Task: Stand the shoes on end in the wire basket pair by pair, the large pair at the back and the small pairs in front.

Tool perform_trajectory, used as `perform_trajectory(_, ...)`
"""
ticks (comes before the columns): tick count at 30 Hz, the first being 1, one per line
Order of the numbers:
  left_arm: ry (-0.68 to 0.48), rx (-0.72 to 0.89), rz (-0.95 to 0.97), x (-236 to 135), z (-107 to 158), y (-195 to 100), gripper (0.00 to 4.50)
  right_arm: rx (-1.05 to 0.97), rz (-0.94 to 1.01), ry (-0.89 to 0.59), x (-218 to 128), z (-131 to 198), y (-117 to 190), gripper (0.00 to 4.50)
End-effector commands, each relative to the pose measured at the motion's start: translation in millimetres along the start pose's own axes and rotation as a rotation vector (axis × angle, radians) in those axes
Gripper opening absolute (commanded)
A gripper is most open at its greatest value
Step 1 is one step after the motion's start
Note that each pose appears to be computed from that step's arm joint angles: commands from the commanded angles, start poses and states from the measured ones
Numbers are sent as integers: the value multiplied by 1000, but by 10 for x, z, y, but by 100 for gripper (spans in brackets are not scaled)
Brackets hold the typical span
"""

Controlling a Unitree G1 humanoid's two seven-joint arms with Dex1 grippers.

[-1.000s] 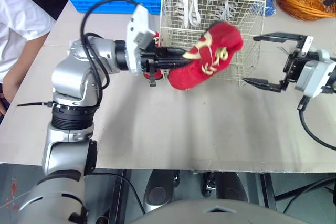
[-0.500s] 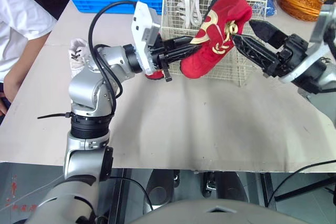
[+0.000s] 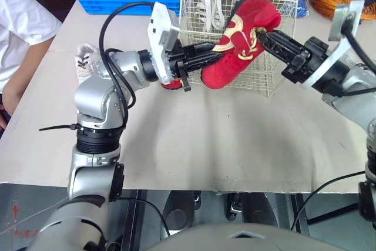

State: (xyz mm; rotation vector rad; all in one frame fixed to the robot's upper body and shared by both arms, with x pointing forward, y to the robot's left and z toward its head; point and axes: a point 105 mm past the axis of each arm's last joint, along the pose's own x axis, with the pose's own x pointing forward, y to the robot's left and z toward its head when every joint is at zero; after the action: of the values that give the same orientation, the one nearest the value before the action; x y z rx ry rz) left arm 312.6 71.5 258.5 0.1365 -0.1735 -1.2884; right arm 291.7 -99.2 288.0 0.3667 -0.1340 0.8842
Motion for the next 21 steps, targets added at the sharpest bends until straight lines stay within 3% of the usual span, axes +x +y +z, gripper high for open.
perform_trajectory(1, -45, 47, -13, 13, 152, -17, 266, -13, 5, -179, -8, 446, 102, 0)
perform_trajectory(5, -51, 94, 87, -68, 189, 145, 444, -27, -130, -316, -22, 719, -89, 0)
perform_trajectory(12, -40, 130, 126, -252, 271, 133, 444, -35, -398, -412, -116, 739, -529, 0)
perform_trajectory(21, -37, 223, 212, -304, 408, 138, 444, -121, -567, -213, -41, 144, -779, 0)
